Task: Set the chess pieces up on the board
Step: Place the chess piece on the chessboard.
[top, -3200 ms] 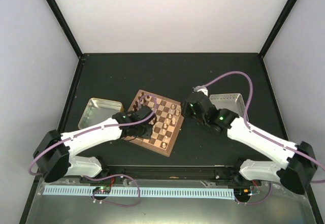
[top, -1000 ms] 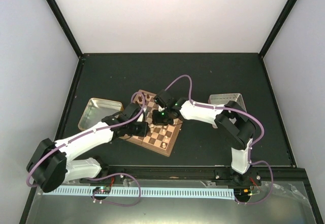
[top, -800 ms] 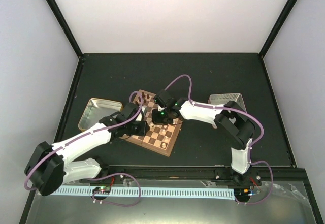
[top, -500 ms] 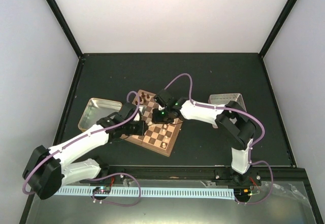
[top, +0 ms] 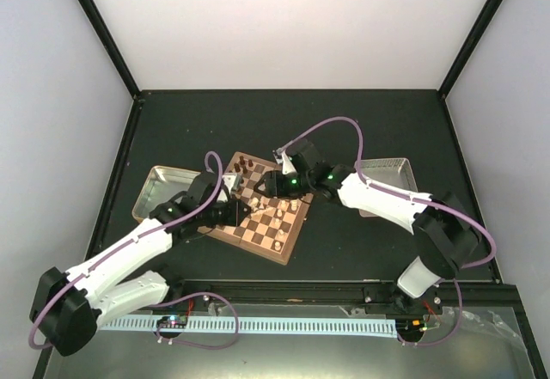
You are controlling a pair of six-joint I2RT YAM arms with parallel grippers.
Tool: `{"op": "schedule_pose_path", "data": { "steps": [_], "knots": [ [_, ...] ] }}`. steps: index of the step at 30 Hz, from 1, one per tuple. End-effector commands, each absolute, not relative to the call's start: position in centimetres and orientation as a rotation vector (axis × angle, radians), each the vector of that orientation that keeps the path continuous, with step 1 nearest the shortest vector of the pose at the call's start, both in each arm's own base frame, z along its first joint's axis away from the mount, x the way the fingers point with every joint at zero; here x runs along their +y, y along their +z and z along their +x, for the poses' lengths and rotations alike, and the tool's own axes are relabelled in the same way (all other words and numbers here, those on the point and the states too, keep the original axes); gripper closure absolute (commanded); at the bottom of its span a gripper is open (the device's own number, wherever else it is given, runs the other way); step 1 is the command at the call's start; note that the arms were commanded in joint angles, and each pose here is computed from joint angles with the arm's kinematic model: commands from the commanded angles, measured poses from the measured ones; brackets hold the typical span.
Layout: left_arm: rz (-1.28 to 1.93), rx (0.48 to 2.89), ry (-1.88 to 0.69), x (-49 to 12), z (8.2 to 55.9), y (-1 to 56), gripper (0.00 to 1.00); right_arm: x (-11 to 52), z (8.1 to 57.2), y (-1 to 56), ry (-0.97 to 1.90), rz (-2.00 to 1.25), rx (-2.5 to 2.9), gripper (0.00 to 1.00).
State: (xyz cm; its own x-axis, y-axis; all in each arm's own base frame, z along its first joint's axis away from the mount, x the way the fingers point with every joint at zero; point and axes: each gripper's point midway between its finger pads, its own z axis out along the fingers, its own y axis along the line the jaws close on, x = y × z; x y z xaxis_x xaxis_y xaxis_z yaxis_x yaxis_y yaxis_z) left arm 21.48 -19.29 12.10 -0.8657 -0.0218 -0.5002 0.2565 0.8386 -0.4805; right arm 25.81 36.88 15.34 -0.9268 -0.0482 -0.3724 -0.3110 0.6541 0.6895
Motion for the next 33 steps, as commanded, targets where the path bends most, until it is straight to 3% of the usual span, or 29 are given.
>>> {"op": "schedule_pose_path", "data": {
  "steps": [1,7,13,16,21,27,31,33],
  "knots": [
    [0.218,2.397,-0.885,-20.6,21.8,15.1,0.98,37.7,24.0,14.9,1.320,-0.261,2.617,0.44],
    [0.210,2.360,-0.913,-20.5,21.8,16.0,0.98,38.0,23.7,14.5,1.362,-0.245,2.634,0.45],
    [0.224,2.314,-0.976,-21.0,21.6,17.1,0.99,38.8,23.4,15.1,1.485,-0.181,2.617,0.55],
    [0.228,2.284,-1.006,-21.1,21.4,18.0,0.99,38.9,23.4,15.1,1.525,-0.120,2.614,0.64],
    [0.214,2.225,-1.044,-20.9,21.2,19.5,0.96,38.8,23.5,16.2,1.648,0.019,2.543,0.89],
    [0.111,2.067,-1.084,-19.8,21.5,22.5,0.48,39.1,23.7,18.7,1.872,0.210,2.416,0.96],
    [0.043,1.923,-1.135,-19.1,21.6,24.4,0.32,39.0,23.9,19.6,1.927,0.288,2.382,0.95],
    [0.011,1.878,-1.159,-18.8,21.6,24.8,0.30,39.1,23.9,20.1,1.951,0.302,2.383,0.95]
  ]
}}
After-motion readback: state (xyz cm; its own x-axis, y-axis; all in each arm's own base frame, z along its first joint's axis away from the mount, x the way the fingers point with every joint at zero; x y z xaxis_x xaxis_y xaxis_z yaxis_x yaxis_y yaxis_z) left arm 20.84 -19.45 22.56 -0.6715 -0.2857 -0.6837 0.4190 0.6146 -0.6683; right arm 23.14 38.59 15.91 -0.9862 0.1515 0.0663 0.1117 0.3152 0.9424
